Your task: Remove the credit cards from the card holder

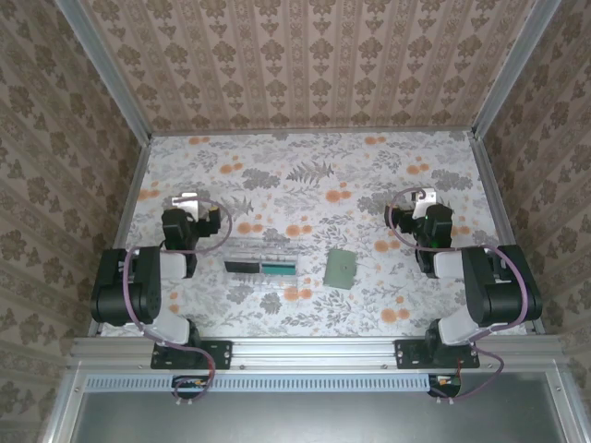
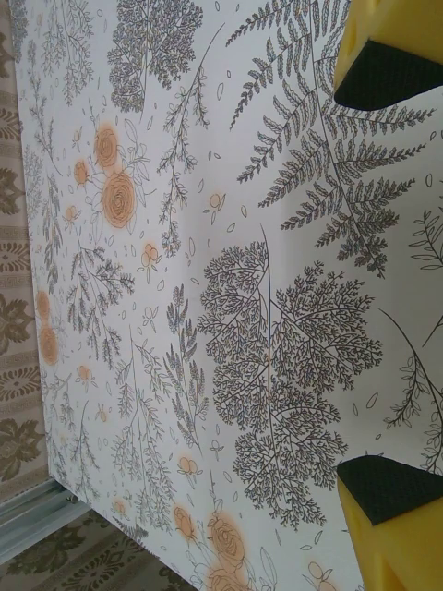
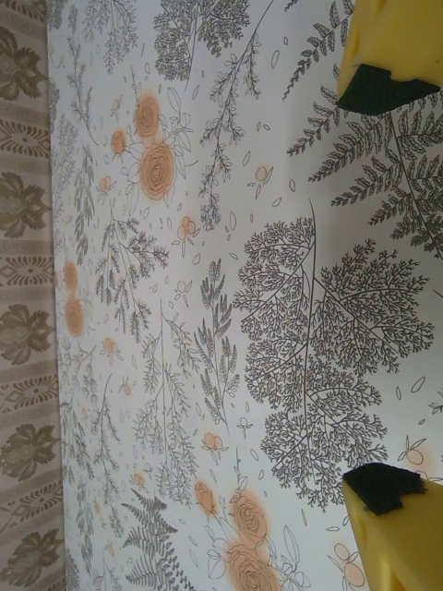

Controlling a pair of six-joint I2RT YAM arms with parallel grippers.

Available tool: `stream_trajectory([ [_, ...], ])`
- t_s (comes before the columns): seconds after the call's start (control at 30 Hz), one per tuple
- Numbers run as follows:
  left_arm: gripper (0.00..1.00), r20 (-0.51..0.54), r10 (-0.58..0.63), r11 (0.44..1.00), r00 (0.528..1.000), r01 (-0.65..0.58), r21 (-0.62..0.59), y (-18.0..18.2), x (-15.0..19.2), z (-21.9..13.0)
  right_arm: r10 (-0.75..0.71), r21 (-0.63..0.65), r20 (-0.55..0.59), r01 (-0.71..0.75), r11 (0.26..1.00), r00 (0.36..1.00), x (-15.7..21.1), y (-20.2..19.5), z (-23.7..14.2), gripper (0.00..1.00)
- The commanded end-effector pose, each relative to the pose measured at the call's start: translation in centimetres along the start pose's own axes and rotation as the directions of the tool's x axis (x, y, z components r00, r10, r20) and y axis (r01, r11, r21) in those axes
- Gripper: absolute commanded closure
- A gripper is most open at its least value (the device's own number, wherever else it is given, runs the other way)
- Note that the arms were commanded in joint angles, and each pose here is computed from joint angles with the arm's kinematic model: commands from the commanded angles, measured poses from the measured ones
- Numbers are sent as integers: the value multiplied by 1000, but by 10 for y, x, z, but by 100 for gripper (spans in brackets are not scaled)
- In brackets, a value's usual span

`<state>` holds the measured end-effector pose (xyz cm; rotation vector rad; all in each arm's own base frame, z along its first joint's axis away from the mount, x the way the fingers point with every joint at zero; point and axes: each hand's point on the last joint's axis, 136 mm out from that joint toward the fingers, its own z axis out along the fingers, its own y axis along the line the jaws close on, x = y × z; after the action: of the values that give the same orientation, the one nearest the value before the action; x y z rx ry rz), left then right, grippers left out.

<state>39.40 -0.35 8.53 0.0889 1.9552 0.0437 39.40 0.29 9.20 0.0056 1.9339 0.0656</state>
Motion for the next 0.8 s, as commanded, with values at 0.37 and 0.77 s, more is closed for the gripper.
stream_trajectory([
  [0.37, 0, 21, 13, 1000, 1000, -13, 20, -3, -10, 2, -6, -20, 17, 6, 1000, 1000, -8, 3, 3, 0],
  [0.77, 0, 8, -19, 1000, 1000, 19, -12, 7, -23, -2, -6, -20, 17, 6, 1000, 1000, -8, 3, 2, 0],
])
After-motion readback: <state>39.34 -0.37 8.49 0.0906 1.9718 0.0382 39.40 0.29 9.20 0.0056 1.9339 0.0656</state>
